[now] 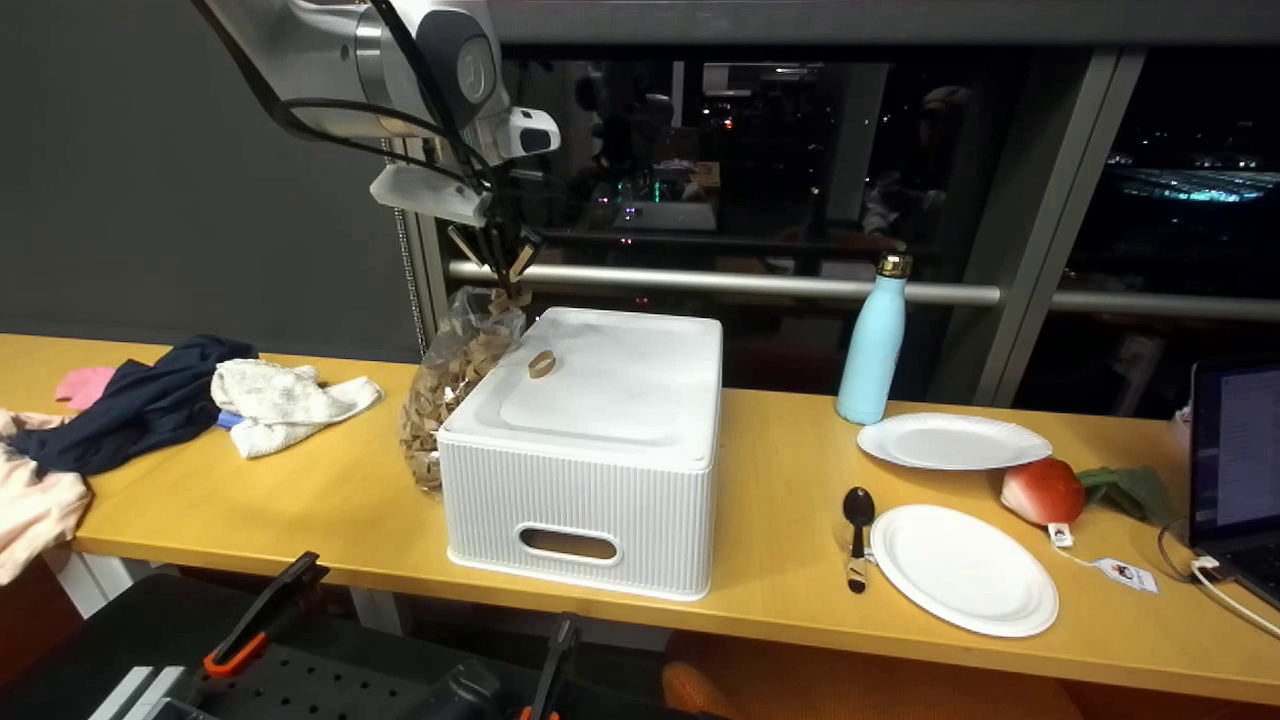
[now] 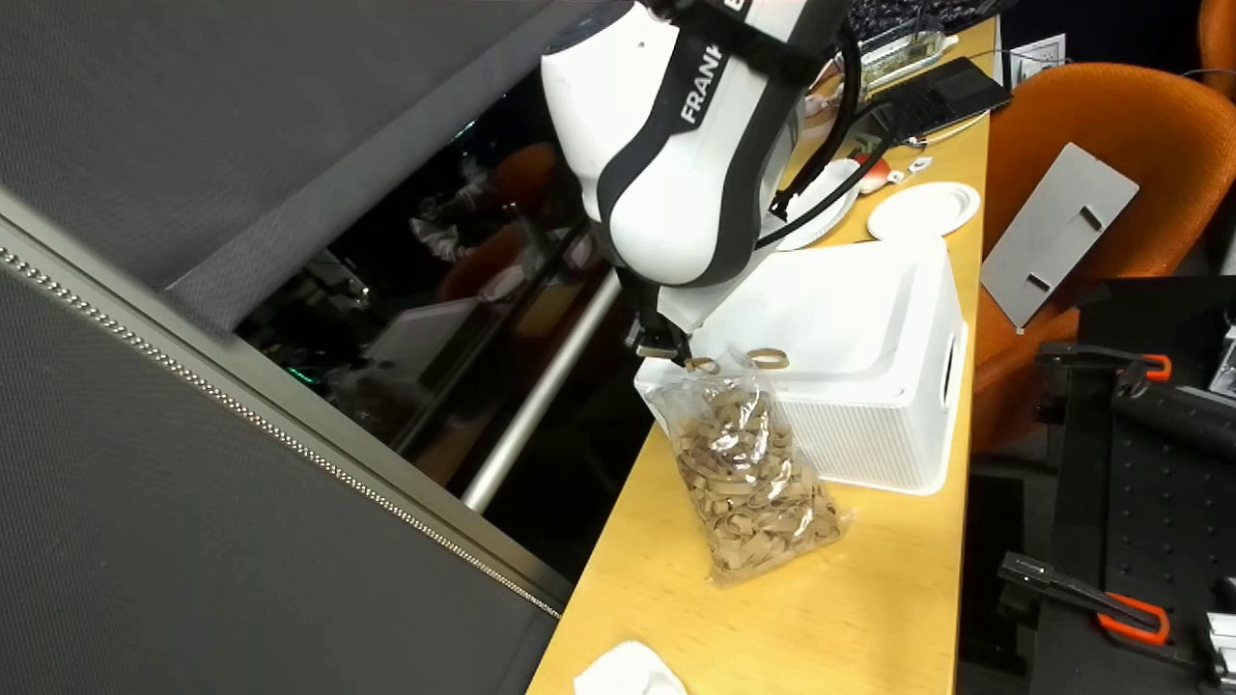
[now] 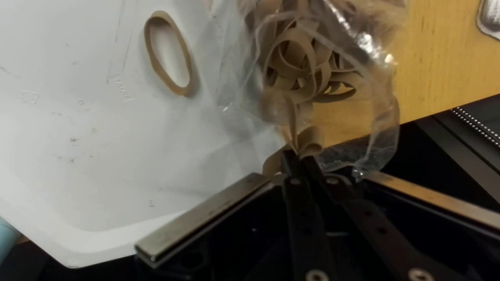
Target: Move the objects off of the box
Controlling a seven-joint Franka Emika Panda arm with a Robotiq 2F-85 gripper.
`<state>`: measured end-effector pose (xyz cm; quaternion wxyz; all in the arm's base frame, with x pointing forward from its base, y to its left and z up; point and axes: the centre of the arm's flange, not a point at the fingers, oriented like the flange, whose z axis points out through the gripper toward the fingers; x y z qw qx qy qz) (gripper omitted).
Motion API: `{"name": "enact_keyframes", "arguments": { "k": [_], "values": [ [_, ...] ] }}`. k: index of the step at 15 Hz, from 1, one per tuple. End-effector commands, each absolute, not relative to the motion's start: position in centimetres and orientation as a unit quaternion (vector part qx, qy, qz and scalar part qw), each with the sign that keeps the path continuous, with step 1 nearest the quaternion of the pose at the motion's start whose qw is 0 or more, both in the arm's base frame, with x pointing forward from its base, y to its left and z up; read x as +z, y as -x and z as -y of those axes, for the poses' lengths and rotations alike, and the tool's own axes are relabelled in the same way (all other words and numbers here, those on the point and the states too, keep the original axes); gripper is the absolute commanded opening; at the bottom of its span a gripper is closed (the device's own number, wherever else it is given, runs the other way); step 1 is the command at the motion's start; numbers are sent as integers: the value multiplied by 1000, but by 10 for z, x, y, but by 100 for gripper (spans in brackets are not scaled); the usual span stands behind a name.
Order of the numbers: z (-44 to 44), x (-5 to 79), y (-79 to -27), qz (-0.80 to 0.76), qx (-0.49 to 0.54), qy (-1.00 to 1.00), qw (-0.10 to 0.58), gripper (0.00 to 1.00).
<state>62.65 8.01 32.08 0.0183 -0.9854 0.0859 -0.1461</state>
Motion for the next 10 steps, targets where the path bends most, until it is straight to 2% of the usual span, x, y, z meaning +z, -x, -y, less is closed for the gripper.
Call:
{"name": "enact_keyframes", "arguments": {
  "k": [1,6,7,8,10],
  "values": [
    [-95,325,-622,-81,-147,986,10,1],
    [-105,321,-619,-71,-143,987,11,1],
    [-106,320,-619,-71,-142,987,10,7],
    [-105,320,-618,-71,-142,987,10,29],
    [-105,320,-618,-73,-141,987,10,33]
  ]
}}
